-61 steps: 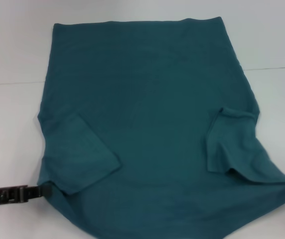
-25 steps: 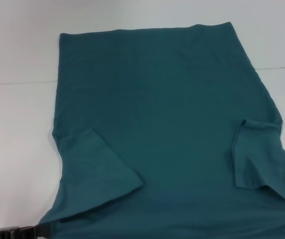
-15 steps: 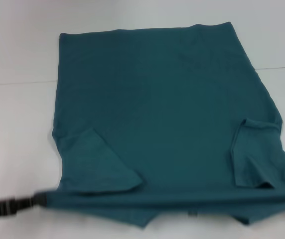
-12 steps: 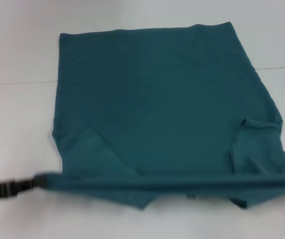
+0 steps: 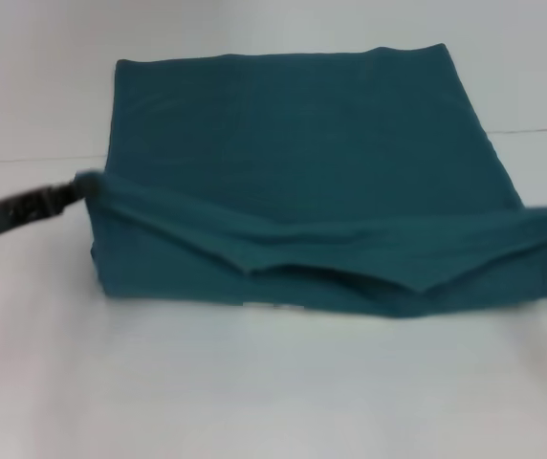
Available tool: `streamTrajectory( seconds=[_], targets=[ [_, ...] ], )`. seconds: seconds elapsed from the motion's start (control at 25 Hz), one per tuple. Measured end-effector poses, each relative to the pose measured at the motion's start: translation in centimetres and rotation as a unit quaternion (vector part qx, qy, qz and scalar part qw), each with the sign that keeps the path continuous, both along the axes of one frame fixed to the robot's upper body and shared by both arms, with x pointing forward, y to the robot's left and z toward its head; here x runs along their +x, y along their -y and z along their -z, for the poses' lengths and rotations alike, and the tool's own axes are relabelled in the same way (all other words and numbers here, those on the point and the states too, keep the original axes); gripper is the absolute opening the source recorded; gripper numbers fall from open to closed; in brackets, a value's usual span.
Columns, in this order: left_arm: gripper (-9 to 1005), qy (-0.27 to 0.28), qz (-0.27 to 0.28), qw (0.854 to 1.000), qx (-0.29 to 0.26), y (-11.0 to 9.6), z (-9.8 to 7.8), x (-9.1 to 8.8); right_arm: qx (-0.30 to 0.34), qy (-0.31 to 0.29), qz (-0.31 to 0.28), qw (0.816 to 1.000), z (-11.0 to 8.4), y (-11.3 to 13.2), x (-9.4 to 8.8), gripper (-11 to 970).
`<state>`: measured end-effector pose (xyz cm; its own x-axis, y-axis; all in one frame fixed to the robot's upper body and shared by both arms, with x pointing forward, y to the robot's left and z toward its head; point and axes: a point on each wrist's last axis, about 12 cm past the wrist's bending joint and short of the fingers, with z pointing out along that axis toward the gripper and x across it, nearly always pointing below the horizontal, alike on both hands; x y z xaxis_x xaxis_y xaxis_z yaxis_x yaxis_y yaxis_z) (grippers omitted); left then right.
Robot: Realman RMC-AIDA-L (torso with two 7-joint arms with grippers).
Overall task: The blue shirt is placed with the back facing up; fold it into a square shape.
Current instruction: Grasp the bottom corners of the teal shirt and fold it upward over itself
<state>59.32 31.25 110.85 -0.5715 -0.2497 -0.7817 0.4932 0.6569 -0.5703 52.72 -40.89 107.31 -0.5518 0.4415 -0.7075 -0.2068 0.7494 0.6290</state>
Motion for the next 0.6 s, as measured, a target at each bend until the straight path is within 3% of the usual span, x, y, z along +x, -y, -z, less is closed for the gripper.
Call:
streamTrajectory(
  seconds=[0.12, 0.16, 0.4, 0.6],
  targets=[
    [17, 0.025, -0.020, 0.999, -0.002, 1.3, 0.0, 1.5, -0.018, 0.024, 0.017, 0.999, -0.6, -1.4, 2.8, 39],
    [17, 0.034, -0.026, 0.999, 0.000, 1.9, 0.0, 2.1, -0.018, 0.024, 0.017, 0.999, -0.6, -1.4, 2.8, 39],
    [17, 0.073, -0.053, 0.995, 0.031, 4.6, 0.0, 4.3, -0.064, 0.045, 0.034, 0.996, -1.3, -4.0, 6.8, 39],
    [17, 0.099, -0.082, 0.991, 0.046, 5.8, -0.4, 5.5, -0.099, 0.052, 0.049, 0.992, -2.0, -5.2, 9.2, 40]
  ],
)
